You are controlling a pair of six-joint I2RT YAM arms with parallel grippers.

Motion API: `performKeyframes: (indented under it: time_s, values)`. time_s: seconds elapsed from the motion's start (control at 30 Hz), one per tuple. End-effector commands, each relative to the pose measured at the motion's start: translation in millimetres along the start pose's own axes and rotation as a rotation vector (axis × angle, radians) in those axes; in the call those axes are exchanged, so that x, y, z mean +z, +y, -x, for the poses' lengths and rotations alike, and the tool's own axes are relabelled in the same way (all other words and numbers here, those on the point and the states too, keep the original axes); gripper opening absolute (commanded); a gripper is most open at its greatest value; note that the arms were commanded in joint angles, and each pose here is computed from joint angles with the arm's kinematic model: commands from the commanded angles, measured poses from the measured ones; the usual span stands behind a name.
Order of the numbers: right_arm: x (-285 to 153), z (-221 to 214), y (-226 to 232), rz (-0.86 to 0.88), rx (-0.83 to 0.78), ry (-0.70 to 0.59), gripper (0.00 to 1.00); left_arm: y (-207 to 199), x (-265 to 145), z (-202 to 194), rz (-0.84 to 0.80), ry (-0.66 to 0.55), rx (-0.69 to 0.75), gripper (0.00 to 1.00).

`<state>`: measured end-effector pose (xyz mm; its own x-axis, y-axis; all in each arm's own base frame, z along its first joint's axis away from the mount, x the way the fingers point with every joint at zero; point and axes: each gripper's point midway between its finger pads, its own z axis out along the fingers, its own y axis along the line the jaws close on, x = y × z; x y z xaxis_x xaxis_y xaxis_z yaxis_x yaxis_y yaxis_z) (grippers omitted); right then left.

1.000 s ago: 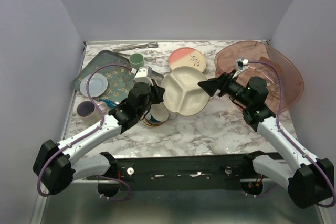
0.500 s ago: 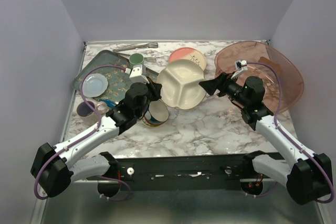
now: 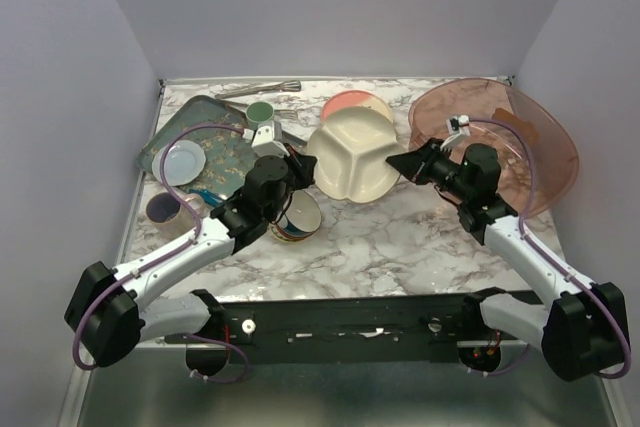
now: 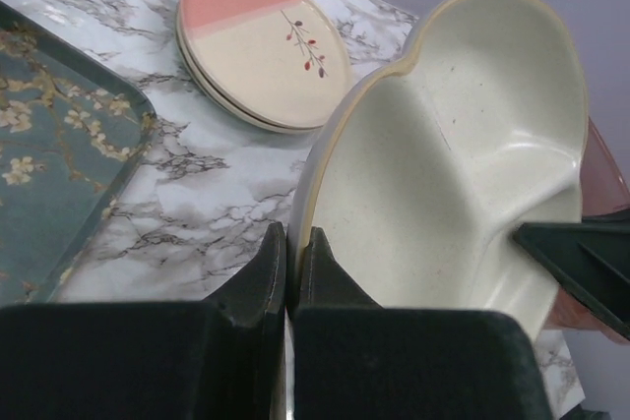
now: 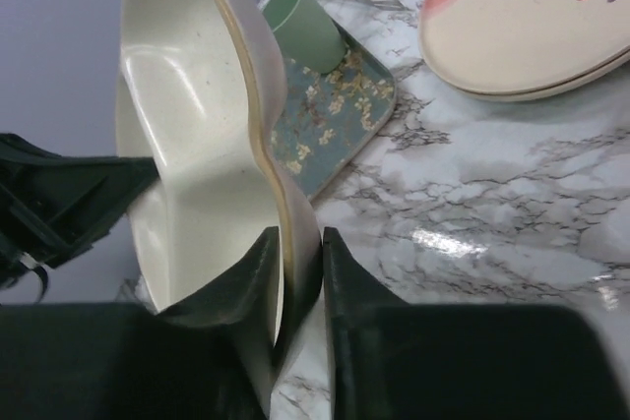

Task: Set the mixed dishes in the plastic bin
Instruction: Pick up the plate at the center of the board, then place the plate in the plastic bin.

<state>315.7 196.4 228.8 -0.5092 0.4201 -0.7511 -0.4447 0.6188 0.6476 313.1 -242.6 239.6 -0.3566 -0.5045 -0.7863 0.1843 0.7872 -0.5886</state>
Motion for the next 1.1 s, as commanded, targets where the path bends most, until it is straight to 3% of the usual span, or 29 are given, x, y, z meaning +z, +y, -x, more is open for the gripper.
performKeyframes:
  time_s: [0.0, 0.17, 0.27, 0.3, 0.37, 0.4, 0.43, 0.57, 0.77, 1.07]
  values:
    - [-8, 9, 5, 0.046, 0.015, -0.034, 0.01, -85, -19, 98, -0.274, -0.273, -0.256, 0.00]
    - [-22, 27, 2, 0.044, 0.046, -0.092, 0.01, -89, -18, 88, -0.305, -0.236, -0.207, 0.02]
    - [-27, 35, 5, 0.062, 0.041, -0.106, 0.01, -94, -21, 75, -0.355, -0.190, -0.152, 0.34]
    - [-31, 43, 10, 0.076, 0.024, -0.121, 0.00, -99, -25, 72, -0.392, -0.177, -0.133, 0.56]
    - [-36, 49, 11, 0.079, 0.016, -0.130, 0.00, -100, -33, 74, -0.418, -0.183, -0.084, 0.75]
    - [-40, 57, 12, 0.077, 0.005, -0.149, 0.00, -99, -36, 72, -0.415, -0.174, -0.058, 0.90]
    - [-43, 60, 11, 0.077, -0.002, -0.148, 0.00, -104, -45, 80, -0.439, -0.182, -0.040, 0.96]
    - [-54, 77, 9, 0.064, -0.022, -0.166, 0.00, -110, -62, 89, -0.462, -0.163, 0.083, 0.99]
    - [-71, 97, 8, 0.063, -0.070, -0.196, 0.00, -87, -81, 89, -0.373, -0.102, 0.215, 0.99]
    - [-92, 131, -24, -0.061, -0.056, -0.277, 0.00, -21, -103, 61, -0.205, 0.017, 0.479, 0.99]
